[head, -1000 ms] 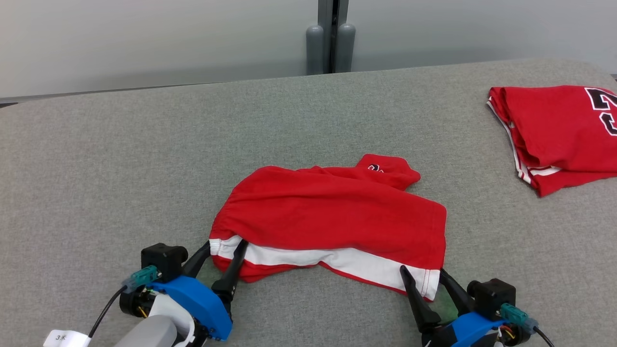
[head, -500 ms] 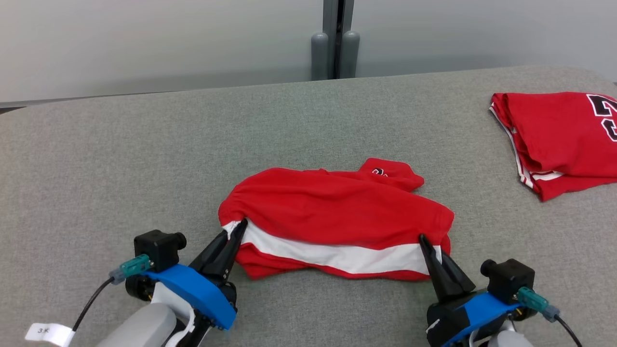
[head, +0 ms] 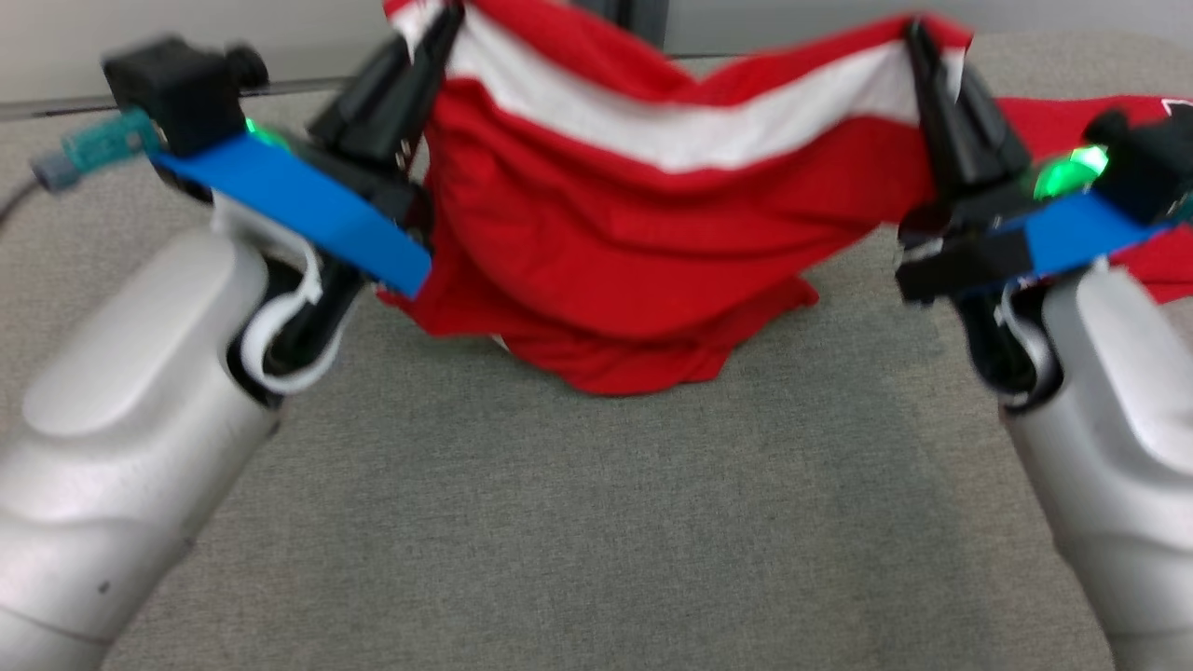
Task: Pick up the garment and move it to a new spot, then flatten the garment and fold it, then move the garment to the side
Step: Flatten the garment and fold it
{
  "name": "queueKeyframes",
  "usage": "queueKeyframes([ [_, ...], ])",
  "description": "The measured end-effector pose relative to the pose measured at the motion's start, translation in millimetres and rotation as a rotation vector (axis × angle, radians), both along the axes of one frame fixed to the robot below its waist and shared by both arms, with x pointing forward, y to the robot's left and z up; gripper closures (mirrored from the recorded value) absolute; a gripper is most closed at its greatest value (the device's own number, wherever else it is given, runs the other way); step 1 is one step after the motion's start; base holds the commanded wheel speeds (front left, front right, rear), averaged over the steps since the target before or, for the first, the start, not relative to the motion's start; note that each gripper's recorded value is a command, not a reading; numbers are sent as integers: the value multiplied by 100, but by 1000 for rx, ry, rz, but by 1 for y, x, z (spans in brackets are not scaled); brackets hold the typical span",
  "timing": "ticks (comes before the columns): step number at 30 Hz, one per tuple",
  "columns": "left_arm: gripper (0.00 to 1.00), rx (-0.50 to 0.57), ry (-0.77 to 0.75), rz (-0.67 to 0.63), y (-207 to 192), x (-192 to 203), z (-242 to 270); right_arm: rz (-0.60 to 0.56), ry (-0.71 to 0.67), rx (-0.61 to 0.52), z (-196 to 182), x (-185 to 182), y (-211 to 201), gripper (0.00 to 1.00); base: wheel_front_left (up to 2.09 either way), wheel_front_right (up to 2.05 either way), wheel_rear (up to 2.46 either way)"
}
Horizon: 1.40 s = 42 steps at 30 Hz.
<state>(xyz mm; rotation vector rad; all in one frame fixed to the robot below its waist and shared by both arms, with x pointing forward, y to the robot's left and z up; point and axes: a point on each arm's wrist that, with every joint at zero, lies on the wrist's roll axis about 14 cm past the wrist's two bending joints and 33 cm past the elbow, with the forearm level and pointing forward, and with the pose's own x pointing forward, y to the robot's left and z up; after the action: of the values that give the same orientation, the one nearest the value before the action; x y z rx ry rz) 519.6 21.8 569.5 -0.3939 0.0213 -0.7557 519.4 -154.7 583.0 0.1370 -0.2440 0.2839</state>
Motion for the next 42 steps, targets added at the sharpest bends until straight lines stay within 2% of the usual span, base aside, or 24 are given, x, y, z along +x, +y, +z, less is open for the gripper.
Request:
queueKeyframes([
  [4, 100, -2, -95, 18, -6, 47, 36, -26, -73, 19, 41, 48, -10, 100, 0, 0, 0],
  [9, 100, -10, -189, 47, -12, 87, 74, -44, -124, 83, 79, 92, -17, 100, 0, 0, 0],
  [14, 100, -33, -285, 55, -19, 103, 110, -43, -194, 75, 117, 116, -17, 100, 0, 0, 0],
  [19, 100, -28, -317, 53, -22, 106, 117, -19, -216, 86, 128, 123, -9, 100, 0, 0, 0],
  [21, 100, -17, -298, 44, -25, 104, 105, 2, -195, 77, 118, 123, -2, 100, 0, 0, 0],
  [26, 100, 42, -118, 29, -21, 81, 14, 24, -3, 75, 28, 103, 6, 100, 0, 0, 0],
  [30, 100, 35, -13, 55, -8, 55, -33, 42, 102, 76, -20, 76, 10, 100, 0, 0, 0],
  [37, 100, 43, 121, 77, 8, -18, -91, 71, 232, 125, -73, 10, 18, 100, 0, 0, 0],
  [42, 100, 41, 195, 98, 18, -72, -112, 71, 316, 147, -101, -44, 17, 100, 0, 0, 0],
])
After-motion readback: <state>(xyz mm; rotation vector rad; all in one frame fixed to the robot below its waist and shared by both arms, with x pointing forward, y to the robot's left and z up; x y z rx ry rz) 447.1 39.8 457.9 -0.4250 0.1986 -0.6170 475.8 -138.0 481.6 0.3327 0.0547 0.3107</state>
